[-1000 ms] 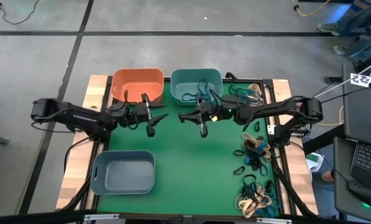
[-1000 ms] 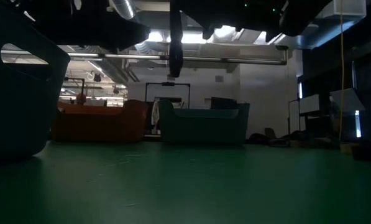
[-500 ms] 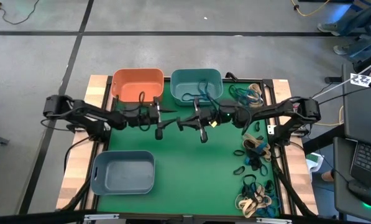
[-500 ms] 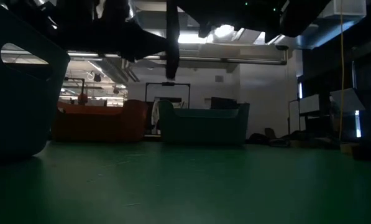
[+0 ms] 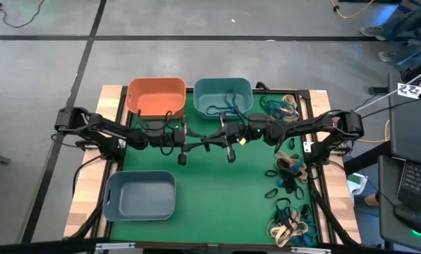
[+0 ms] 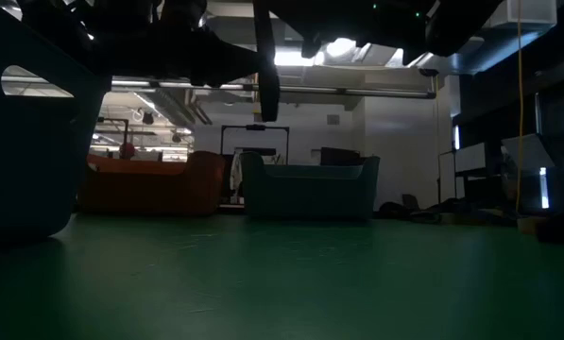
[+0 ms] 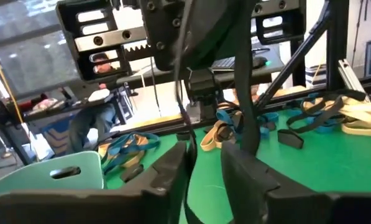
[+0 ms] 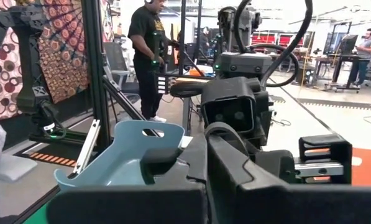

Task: Sort rubber bands into baskets
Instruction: Put the black rubber band into the orange bin

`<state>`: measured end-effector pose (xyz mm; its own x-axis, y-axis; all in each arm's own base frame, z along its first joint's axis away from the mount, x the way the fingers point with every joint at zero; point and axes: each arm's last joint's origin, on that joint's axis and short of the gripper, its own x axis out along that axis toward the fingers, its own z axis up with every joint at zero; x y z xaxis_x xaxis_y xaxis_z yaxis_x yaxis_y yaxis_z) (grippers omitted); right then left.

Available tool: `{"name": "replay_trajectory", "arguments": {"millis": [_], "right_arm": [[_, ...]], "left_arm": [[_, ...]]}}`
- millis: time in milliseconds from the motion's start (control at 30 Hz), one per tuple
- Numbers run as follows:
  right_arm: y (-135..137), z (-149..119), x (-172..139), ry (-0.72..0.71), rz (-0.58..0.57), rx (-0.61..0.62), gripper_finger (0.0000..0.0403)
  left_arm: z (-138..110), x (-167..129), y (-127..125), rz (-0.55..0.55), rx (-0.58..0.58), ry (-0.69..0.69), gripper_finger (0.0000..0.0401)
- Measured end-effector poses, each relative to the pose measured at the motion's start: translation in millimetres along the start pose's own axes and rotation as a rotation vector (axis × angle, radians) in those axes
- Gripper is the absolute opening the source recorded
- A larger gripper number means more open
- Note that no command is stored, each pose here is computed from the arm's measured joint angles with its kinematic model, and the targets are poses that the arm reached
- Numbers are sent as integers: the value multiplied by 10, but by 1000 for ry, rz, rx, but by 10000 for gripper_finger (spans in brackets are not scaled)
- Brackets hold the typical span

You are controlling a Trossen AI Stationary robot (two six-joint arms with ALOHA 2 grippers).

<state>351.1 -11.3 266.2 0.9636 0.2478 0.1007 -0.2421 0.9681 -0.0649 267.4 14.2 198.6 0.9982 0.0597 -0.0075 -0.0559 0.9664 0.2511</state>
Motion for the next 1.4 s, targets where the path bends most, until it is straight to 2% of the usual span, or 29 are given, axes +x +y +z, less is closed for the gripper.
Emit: {"name": "replay_trajectory", "arguments": {"millis": [100,267,400,600,767,833,967,1167,1400], "right_arm": [[4,-14,1,14,2,16,5],[3,-18,0,19,1,59,5],[1,-20,0,21,0,92,16],[-14,-38,-2,38,-54,104,104],[-15,-39,-2,39,-55,108,175],[-15,-41,-2,41,-55,108,193],[-15,-42,-2,42,-55,109,212],[-24,-66,-5,66,-70,114,216],[-59,-112,-15,111,-205,109,216]], "left_arm": [[-1,0,4,13,7,4,61],[-9,-2,32,105,31,30,18],[-13,-5,52,173,58,50,5],[81,-43,107,276,140,27,15],[256,-144,234,482,366,40,16],[310,-201,303,605,440,99,16],[336,-297,402,785,474,243,16],[245,-386,586,975,500,463,16],[27,-497,870,1122,454,670,17]]}}
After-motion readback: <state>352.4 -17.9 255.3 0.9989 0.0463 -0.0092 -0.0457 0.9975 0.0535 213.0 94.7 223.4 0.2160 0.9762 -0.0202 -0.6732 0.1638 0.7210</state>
